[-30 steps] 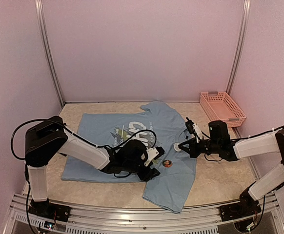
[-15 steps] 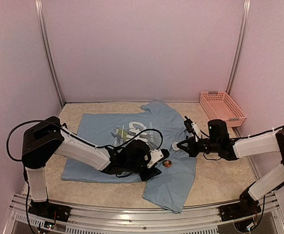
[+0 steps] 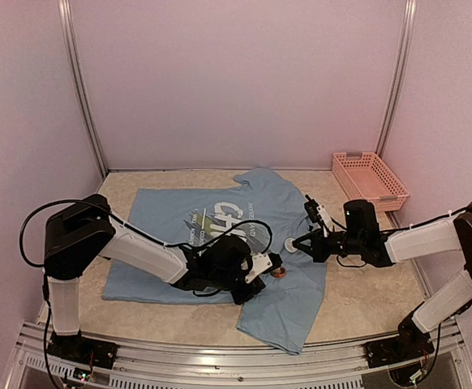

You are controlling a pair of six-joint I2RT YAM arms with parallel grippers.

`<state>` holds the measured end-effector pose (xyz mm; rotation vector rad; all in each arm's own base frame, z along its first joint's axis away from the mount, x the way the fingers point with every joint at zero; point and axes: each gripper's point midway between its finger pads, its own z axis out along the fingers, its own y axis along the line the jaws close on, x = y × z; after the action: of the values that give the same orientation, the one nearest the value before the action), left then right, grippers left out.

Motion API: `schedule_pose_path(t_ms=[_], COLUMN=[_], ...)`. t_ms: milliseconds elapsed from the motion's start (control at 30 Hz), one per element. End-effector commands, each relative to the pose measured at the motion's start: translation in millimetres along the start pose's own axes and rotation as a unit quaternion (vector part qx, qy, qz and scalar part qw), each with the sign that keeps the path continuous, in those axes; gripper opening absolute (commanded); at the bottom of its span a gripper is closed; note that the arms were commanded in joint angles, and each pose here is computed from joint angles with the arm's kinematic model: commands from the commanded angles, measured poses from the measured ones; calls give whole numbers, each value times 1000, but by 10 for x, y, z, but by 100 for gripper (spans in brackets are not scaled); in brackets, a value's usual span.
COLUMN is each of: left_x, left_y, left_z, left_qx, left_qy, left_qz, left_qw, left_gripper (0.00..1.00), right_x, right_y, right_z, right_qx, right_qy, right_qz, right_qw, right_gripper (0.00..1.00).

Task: Pin the brooch onto the clothing

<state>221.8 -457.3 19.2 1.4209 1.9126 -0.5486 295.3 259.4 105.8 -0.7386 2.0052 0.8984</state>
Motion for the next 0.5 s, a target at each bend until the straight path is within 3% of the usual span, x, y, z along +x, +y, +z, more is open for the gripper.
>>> schedule_pose_path(t_ms=[0,300,467], left_x=[176,-189,-276], left_y=[-66,19,105], left_z=[61,-176,-291], left_qx=[29,37,24], left_qy=[15,-74,-87], left_qz=[-10,-51,-61], left_qw=[999,995,994], left_gripper=[0,0,0], right_x=[-33,98,141], right_y=[74,49,63], right_z=[62,80,111], right_qx=[-22,-18,-23], right_qy=[-4,13,19], right_qz=[1,9,14], right_qw=[1000,1000,999], right_gripper=[0,0,0])
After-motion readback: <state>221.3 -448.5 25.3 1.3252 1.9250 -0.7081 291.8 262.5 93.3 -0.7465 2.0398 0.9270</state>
